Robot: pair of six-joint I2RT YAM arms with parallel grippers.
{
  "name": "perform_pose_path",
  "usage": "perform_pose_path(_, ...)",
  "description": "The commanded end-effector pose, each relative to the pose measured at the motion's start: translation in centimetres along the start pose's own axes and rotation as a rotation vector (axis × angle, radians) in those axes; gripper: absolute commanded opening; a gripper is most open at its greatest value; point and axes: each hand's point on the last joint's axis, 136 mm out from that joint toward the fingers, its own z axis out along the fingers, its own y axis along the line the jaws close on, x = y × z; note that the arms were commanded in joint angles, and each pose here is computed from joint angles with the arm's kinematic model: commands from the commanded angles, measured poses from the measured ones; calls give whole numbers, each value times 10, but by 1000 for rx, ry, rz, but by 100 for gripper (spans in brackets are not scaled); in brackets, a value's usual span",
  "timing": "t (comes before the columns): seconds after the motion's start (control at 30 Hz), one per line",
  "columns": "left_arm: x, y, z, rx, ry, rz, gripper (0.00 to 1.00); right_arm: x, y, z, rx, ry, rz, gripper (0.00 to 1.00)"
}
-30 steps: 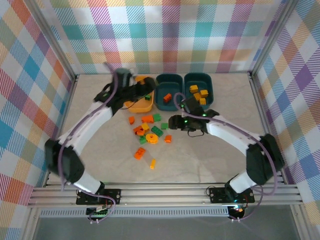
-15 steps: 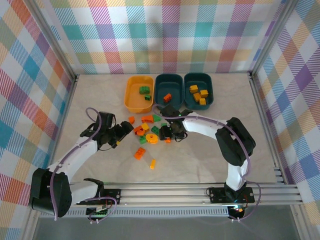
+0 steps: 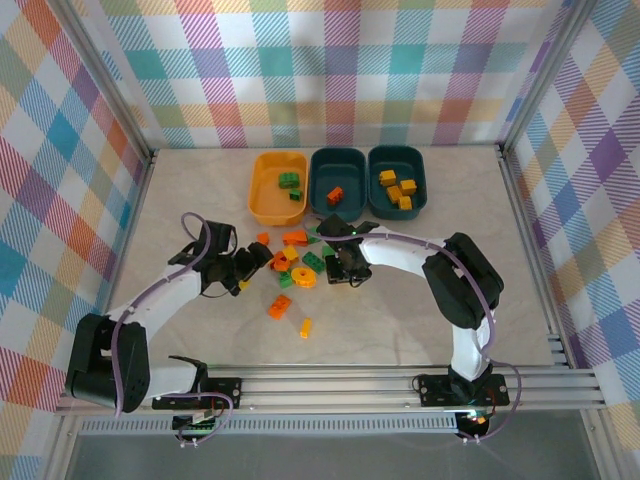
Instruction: Sort the legos into containers by color
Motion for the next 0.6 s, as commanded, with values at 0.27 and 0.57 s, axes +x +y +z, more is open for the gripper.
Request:
perform_pose_path(0.27, -7, -24, -8, 46, 22, 23, 85, -97, 11, -95, -88, -281, -37, 32)
perform_pose_path(0.57, 15, -21, -13, 8, 90, 42, 84, -209, -24, -78, -106, -316, 37, 32)
